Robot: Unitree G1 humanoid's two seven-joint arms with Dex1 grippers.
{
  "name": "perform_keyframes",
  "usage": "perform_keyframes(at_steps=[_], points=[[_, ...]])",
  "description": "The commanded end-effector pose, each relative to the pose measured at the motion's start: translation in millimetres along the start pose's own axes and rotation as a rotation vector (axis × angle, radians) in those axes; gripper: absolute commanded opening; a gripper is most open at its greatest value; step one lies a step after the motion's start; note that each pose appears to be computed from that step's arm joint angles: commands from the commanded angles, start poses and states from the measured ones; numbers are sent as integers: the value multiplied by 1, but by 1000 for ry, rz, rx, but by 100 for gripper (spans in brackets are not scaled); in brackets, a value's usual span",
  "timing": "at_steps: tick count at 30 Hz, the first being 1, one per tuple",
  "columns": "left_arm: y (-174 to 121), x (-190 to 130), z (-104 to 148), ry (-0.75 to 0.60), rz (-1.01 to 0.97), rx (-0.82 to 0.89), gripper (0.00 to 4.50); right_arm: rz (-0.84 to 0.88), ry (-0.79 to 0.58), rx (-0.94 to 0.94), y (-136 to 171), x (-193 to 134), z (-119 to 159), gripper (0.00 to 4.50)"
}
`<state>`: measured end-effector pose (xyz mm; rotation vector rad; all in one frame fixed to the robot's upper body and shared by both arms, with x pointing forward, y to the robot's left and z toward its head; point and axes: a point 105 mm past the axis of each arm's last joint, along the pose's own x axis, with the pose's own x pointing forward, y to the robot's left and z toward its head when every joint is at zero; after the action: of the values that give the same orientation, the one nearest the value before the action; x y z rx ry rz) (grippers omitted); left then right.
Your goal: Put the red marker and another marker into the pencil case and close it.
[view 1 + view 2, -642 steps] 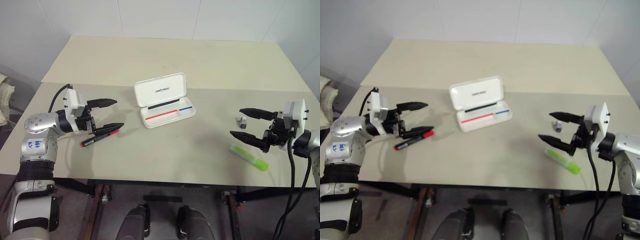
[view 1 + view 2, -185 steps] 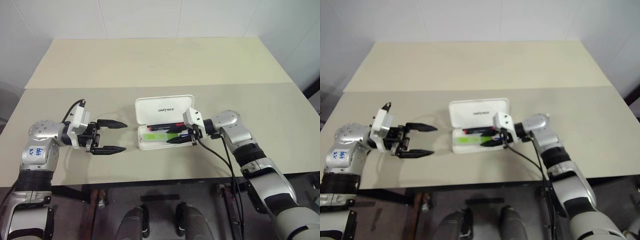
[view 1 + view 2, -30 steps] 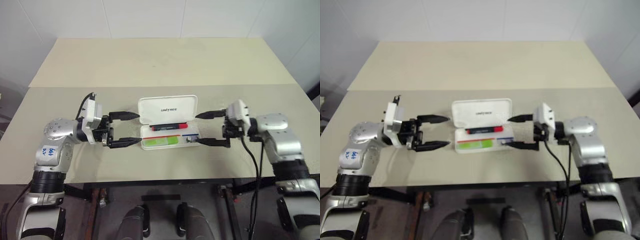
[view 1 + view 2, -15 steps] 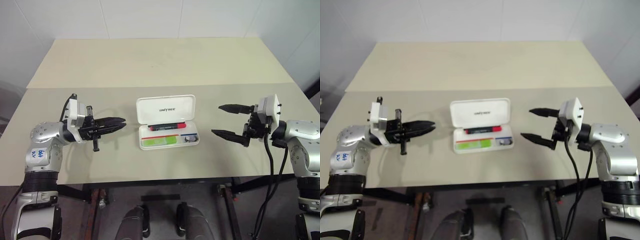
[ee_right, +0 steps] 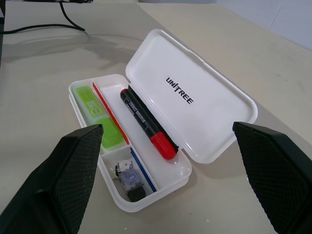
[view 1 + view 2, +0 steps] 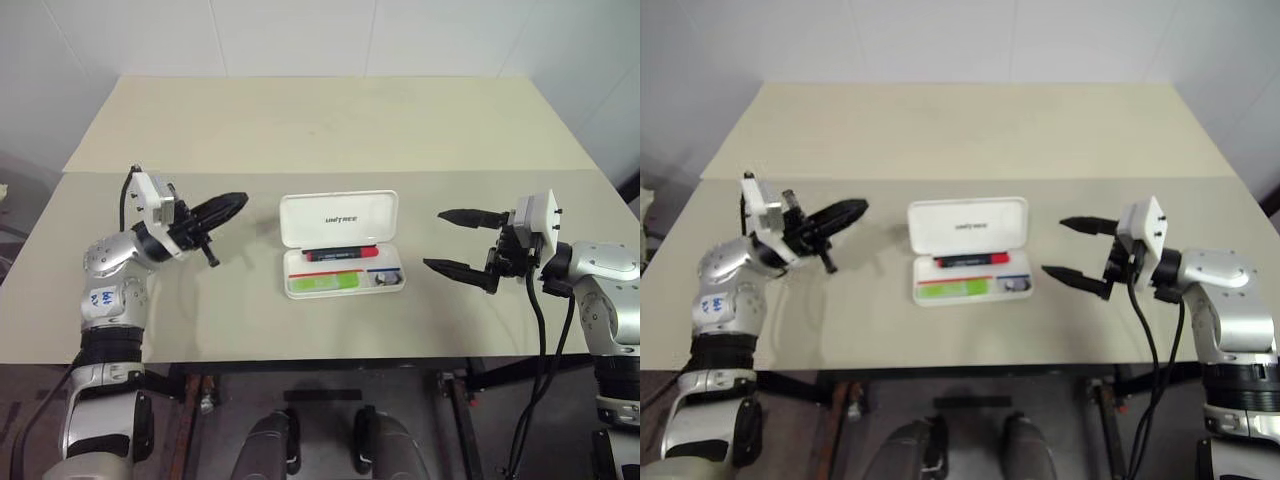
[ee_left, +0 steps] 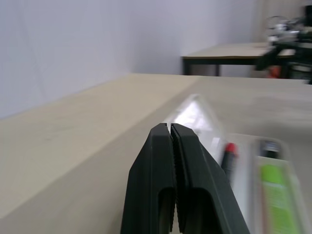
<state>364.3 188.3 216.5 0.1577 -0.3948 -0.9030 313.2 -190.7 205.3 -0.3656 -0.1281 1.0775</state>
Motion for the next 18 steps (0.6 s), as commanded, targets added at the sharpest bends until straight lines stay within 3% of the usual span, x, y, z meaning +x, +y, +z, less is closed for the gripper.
perform_keyframes(at_steps=[1, 12, 18], points=[[8, 9, 2, 1, 56, 49, 3, -11, -26, -48, -2, -1, 12, 450], [7, 46, -35, 147, 97, 37, 3, -21, -30, -54, 1, 0, 16, 450], [-7, 64, -37, 122, 35, -12, 3, -28, -30, -57, 4, 0, 16, 450]])
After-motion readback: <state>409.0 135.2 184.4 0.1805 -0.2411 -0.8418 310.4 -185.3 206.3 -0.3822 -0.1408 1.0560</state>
